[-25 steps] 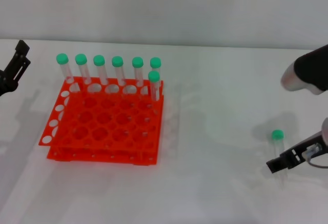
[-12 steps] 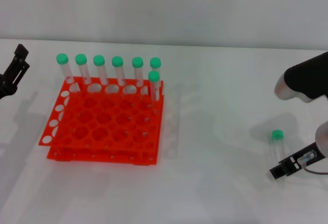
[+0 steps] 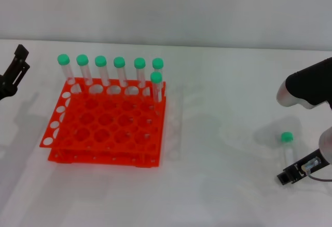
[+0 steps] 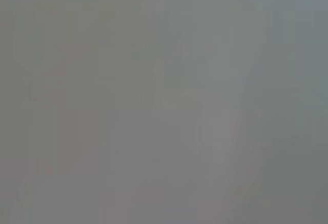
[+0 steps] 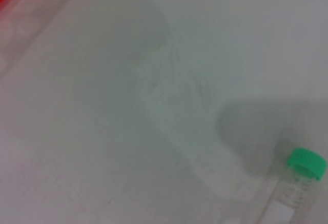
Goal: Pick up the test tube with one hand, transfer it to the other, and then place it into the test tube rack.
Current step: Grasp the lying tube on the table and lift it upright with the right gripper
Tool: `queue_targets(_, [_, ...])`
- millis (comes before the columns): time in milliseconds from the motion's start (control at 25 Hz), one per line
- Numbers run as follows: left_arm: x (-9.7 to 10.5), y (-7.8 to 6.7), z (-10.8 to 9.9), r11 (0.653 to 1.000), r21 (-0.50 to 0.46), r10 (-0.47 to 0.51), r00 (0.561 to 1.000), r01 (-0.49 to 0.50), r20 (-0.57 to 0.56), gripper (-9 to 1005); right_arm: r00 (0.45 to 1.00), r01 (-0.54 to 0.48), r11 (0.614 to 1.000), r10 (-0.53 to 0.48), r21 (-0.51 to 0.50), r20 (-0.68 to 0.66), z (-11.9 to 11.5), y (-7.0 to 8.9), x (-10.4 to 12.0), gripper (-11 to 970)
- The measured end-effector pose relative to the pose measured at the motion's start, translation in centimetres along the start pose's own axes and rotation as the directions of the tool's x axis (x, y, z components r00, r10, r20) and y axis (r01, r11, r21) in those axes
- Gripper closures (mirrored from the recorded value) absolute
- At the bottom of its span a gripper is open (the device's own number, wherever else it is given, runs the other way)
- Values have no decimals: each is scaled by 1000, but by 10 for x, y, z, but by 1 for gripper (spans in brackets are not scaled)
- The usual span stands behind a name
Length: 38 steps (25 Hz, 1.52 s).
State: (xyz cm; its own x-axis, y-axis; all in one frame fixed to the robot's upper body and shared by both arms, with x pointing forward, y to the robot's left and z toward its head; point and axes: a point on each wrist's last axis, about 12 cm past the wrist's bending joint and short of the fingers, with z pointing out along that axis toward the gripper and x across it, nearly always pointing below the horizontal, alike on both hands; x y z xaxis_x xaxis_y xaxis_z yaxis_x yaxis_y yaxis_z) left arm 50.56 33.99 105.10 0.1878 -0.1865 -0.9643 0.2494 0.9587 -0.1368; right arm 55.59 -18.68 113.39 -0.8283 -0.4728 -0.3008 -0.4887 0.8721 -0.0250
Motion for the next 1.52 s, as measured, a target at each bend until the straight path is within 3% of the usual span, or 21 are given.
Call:
queue_targets(400, [1,-1,0,1000,-2,1,1000,-1,-3,212,1000,8,1000,-8,6,1,-2,-1,-2,513])
queue_targets(600, [2,-2,0,1000,-2,-1,1000,1,-4,212,1000,4,1000,-4,11,-7,-3,-4,-5,656])
queue_targets(920, [2,-3,0,1000,-4,-2,1000,2,-3,214,1000,18,999,-17,35,-24,-3,-6,-11,774])
queue_targets(1320, [2,-3,-1,1000,-4,-3,1000,3,-4,216,999,34,999,-33,41,-39,-2,-6,-16,768])
queue_targets(1520, [3,-4,-1,1000,7,-10,1000,10,-5,216,996,41,998,-45,49,82,-25,-5,-25,765])
